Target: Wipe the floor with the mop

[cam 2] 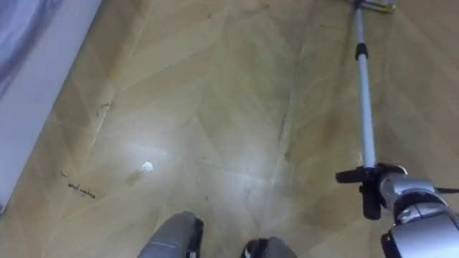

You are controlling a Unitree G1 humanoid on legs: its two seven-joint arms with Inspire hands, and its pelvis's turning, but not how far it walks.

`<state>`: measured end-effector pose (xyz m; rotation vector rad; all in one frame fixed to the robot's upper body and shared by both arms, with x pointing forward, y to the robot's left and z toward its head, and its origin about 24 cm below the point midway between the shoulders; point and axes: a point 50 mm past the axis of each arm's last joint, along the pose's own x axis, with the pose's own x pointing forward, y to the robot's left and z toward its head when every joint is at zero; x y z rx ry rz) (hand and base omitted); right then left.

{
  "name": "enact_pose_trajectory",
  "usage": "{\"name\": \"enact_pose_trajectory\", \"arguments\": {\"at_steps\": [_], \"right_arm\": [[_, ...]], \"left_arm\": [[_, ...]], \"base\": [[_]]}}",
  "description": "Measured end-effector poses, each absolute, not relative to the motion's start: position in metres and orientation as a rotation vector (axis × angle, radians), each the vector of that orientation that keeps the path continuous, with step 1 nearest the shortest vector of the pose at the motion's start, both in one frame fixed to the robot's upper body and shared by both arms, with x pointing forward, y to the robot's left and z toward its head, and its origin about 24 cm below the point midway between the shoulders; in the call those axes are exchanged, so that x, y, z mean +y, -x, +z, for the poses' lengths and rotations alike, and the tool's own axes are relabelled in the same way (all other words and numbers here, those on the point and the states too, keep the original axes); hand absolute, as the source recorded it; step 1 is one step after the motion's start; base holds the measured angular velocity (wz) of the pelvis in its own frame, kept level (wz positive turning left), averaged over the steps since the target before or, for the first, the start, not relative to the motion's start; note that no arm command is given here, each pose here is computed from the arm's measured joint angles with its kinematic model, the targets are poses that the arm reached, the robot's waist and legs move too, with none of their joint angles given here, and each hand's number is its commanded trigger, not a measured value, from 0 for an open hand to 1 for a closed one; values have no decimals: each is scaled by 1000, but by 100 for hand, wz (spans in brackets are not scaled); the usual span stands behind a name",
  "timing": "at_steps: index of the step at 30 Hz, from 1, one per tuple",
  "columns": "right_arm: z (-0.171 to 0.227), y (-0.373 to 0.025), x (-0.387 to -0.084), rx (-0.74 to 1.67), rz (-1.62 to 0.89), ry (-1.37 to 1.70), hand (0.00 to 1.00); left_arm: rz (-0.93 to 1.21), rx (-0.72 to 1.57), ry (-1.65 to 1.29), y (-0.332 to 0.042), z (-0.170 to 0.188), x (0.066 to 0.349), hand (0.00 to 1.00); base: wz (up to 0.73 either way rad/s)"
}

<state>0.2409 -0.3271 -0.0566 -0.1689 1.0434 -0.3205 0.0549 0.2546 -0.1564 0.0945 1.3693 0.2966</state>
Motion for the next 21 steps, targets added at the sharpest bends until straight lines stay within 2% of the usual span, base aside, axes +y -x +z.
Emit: {"name": "enact_pose_trajectory", "arguments": {"at_steps": [3, 5, 8, 12, 16, 21], "right_arm": [[-92, -184, -329, 1196, -307, 158, 100], [-114, -118, -339, 1381, -350, 175, 100], [-132, -63, -331, 1528, -342, 228, 100], [-145, -41, -311, 1559, -335, 242, 100], [-154, -49, -289, 1532, -286, 243, 100], [-152, -64, -286, 1513, -275, 272, 100]], "left_arm": [[250, 1391, -98, -54, -158, 251, 0], [211, 1377, -70, -63, -160, 239, 0], [191, 1338, -38, -73, -162, 227, 0], [184, 1313, -3, -83, -163, 215, 0], [211, 1315, 32, -80, -165, 206, 0], [260, 1344, 25, -73, -165, 217, 0]], "base": [[53], [67], [14], [-20], [-62], [-3]]}}
